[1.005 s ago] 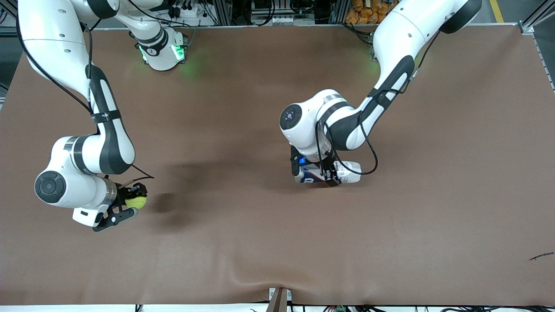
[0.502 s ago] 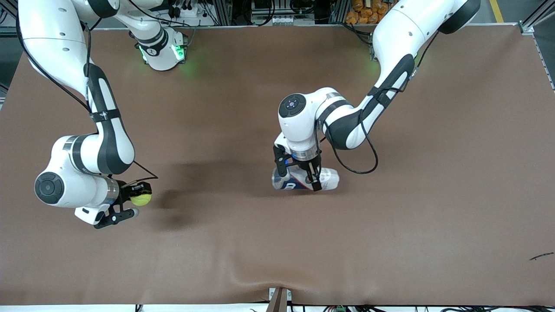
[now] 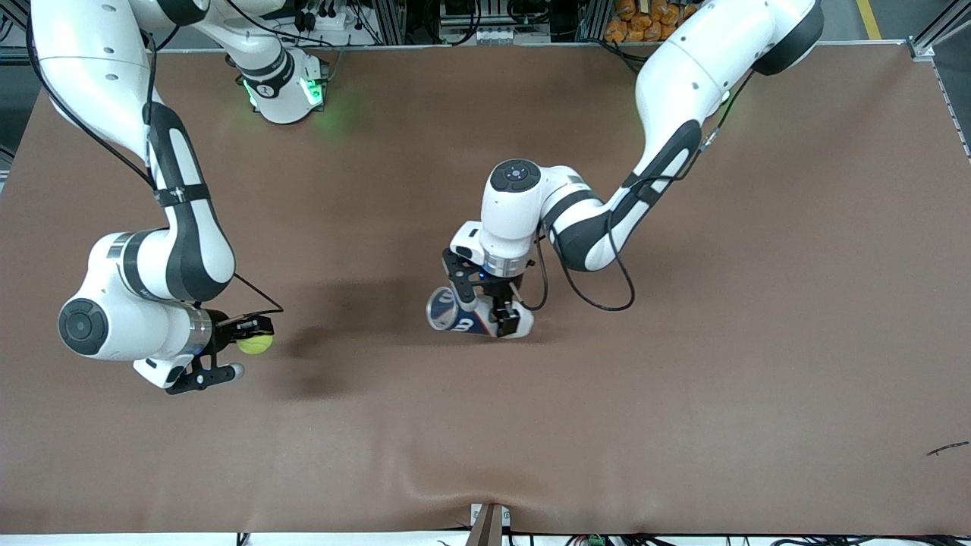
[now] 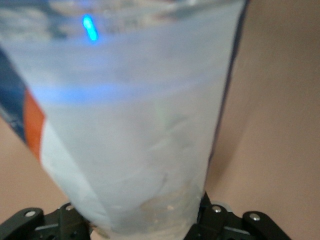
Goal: Insert tennis ball vertically with right arm
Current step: 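Stand the tube upright with the left gripper while the right gripper lifts the ball, then move the held ball over the tube opening with the right gripper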
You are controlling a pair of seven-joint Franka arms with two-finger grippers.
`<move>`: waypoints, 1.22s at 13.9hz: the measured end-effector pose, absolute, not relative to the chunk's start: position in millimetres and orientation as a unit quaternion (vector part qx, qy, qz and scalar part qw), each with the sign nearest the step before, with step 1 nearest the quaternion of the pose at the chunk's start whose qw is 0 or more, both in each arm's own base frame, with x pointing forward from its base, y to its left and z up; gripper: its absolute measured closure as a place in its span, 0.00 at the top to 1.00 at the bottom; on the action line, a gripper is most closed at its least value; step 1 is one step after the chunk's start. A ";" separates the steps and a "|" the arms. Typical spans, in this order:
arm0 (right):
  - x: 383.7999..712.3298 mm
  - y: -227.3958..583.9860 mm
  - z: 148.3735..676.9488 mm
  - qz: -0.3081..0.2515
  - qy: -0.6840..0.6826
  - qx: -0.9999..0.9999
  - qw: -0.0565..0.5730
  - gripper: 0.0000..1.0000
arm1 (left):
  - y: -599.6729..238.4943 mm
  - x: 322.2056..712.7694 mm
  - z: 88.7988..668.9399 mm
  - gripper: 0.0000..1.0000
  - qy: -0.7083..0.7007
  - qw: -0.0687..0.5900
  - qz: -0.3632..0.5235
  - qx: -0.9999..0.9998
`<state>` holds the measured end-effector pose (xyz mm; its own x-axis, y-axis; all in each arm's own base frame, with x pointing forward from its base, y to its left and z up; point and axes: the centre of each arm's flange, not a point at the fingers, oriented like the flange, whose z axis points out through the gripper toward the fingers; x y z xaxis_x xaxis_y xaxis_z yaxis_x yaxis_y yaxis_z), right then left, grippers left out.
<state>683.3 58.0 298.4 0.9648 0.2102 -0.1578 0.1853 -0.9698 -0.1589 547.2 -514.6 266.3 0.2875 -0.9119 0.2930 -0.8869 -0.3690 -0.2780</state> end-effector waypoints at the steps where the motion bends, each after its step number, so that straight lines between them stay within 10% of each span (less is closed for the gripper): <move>1: 682.5 61.4 299.8 0.089 -0.091 -0.989 0.073 0.67 | -518.8 545.9 261.0 0.74 0.558 0.012 -0.220 -0.800; 17: 657.2 204.0 378.0 0.097 0.127 -0.980 0.122 0.67 | -493.9 548.6 168.7 0.74 0.494 -0.200 -0.395 -0.748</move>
